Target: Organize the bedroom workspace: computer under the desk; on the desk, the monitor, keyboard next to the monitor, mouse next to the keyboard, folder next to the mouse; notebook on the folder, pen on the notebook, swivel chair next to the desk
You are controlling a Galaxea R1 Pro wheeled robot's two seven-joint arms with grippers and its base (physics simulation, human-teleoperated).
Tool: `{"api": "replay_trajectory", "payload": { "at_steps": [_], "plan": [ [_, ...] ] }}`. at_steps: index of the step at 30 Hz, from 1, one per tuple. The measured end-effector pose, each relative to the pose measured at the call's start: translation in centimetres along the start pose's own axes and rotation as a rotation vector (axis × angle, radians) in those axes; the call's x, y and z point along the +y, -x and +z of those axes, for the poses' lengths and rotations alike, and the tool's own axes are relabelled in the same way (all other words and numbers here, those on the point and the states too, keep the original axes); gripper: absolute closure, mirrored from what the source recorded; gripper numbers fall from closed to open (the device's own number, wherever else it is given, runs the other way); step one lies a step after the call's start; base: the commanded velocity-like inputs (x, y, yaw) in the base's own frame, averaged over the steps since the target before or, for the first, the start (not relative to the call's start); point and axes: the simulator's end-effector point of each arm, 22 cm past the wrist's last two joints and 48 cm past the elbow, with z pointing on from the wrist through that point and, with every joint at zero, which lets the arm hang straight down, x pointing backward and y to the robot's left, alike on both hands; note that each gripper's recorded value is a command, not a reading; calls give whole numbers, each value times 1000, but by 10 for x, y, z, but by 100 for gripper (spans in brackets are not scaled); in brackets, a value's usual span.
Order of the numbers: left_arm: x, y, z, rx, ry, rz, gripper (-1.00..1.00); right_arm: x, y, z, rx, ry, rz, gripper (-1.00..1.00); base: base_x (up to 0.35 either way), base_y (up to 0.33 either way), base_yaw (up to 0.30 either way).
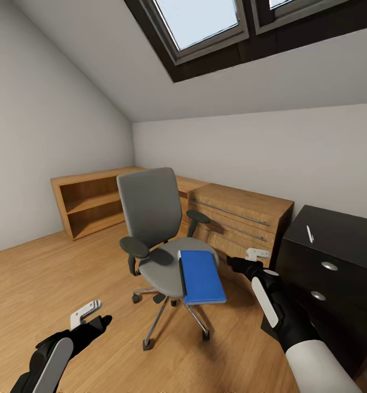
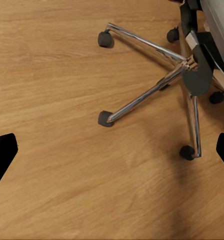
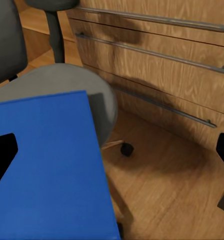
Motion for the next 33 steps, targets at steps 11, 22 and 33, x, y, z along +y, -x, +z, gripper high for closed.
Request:
{"api": "replay_trajectory", "payload": {
  "at_steps": [11, 22, 33],
  "plan": [
    [13, -16, 13, -4, 5, -8, -100, -8, -23, 5, -2, -1, 8, -100, 0, 0, 0],
    [27, -30, 25, -11, 10, -17, -100, -31, -58, 13, 30, 6, 177, -100, 0, 0, 0],
    [40, -47, 38, -13, 11, -21, -100, -100, -116, 21, 87, -72, 494, -100, 0, 0, 0]
  ]
}}
